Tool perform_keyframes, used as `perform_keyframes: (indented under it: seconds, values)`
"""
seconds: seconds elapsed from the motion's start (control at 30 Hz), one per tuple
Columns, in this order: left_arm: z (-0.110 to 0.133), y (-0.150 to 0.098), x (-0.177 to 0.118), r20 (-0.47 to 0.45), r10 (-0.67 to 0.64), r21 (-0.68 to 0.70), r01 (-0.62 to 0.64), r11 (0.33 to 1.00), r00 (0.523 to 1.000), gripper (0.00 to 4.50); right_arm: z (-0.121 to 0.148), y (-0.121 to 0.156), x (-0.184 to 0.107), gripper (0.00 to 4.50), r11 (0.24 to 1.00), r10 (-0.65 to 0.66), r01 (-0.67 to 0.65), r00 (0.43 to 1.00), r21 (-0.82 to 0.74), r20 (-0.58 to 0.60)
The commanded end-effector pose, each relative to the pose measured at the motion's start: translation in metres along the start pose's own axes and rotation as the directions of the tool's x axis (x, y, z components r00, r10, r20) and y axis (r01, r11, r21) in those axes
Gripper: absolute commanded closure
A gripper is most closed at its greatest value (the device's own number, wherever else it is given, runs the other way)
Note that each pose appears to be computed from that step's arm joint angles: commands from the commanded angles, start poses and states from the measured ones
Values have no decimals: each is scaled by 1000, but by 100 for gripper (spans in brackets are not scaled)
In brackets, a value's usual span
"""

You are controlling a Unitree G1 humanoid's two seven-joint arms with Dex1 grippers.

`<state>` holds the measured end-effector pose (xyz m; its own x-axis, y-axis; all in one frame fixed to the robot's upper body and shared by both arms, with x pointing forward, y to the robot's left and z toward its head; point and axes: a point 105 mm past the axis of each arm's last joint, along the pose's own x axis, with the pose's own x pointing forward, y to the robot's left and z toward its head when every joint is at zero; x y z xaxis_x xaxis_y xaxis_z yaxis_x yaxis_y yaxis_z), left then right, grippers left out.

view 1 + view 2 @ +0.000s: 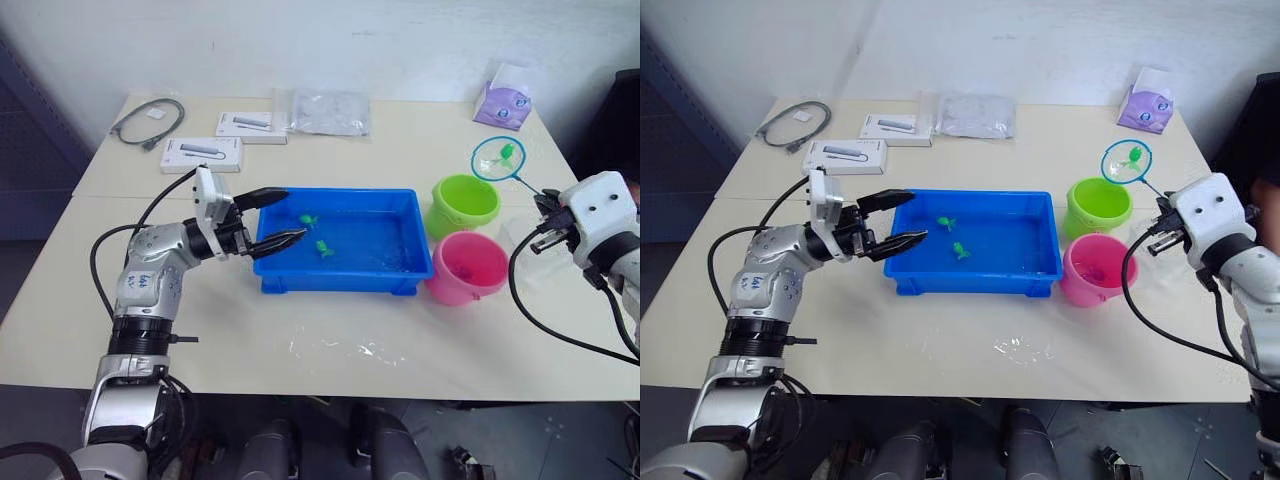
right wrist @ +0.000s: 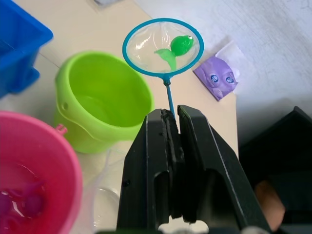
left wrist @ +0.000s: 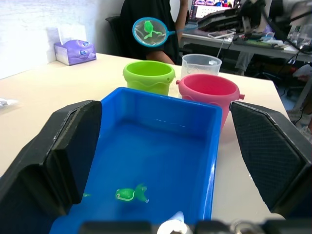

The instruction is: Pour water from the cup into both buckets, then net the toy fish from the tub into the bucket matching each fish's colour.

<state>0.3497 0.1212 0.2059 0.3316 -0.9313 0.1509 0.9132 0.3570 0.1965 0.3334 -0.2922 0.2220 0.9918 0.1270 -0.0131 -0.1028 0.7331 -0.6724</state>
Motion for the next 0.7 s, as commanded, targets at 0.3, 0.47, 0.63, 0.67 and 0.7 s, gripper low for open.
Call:
perform_keyframes:
  seconds: [0.3,0.47,0.63,0.67,0.7]
  values:
    - [22,-4,20,56,-51,66,48,997,997,1,9,1,9,450,839,17,10,999,-543,43]
    - [20,-6,21,56,-60,67,56,996,997,1,1,-3,6,450,624,33,0,999,-781,27]
    - [21,-6,22,57,-66,74,62,995,996,1,1,-6,4,450,625,7,57,997,-779,79]
    - [21,-5,20,53,-62,77,58,995,997,1,12,-7,4,450,686,-7,103,991,-720,135]
    - [21,-3,17,48,-51,80,47,996,998,1,25,-6,4,450,782,-30,146,980,-606,197]
